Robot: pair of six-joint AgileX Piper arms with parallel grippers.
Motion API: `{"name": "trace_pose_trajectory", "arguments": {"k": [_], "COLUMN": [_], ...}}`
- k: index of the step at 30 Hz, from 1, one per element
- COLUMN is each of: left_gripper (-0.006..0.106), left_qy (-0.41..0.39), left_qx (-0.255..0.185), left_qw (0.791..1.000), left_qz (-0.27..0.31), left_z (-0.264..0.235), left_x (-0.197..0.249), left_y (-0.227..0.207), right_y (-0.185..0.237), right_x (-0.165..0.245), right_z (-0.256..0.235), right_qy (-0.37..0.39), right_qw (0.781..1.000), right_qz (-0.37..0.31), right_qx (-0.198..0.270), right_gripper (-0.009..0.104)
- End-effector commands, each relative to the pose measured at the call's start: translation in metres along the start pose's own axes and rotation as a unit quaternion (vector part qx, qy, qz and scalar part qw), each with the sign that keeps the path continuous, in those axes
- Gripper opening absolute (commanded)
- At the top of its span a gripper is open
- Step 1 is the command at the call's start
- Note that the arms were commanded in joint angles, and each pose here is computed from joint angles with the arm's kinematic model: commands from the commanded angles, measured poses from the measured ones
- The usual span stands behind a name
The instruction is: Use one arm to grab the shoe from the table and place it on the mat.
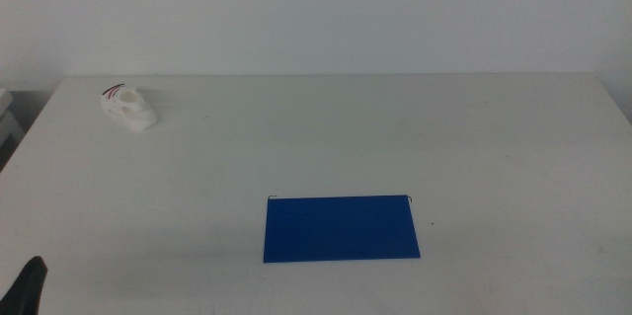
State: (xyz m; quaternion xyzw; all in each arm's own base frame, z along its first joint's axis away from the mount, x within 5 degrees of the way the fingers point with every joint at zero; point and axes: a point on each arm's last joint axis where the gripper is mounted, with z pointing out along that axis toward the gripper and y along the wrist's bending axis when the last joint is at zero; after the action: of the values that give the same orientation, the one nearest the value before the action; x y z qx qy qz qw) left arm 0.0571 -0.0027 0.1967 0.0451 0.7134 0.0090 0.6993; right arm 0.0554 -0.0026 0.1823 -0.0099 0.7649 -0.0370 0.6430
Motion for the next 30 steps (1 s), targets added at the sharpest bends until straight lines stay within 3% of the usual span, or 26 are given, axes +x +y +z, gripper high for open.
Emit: {"name": "trace_pose_trajectory", "arguments": {"k": [1,7,16,23,30], "left_gripper": [0.083,0.083,0.083,0.083,0.083], "left_qy": [-0.035,0.036,0.145,0.234,0.296], "left_qx": [0.001,0.002,0.006,0.000,-0.034], "left_qw": [0.999,0.999,0.989,0.971,0.949], "left_qz": [-0.012,-0.012,-0.014,-0.050,-0.100], "left_z": [0.003,0.026,0.111,0.180,0.245], "left_x": [-0.026,-0.084,-0.173,-0.203,-0.208], "left_y": [0.002,0.006,0.013,0.016,0.019], "right_y": [0.000,0.000,0.000,0.000,0.000], "right_x": [-0.005,-0.005,-0.005,-0.005,-0.005], "right_z": [0.000,0.000,0.000,0.000,0.000], "right_qy": [-0.032,-0.032,-0.032,-0.032,-0.032], "right_qw": [0.999,0.999,0.999,0.999,0.999], "right_qz": [-0.009,-0.009,-0.009,-0.009,-0.009], "right_qx": [0.004,0.004,0.004,0.004,0.004], "right_gripper": [0.078,0.078,0.078,0.078,0.078]}}
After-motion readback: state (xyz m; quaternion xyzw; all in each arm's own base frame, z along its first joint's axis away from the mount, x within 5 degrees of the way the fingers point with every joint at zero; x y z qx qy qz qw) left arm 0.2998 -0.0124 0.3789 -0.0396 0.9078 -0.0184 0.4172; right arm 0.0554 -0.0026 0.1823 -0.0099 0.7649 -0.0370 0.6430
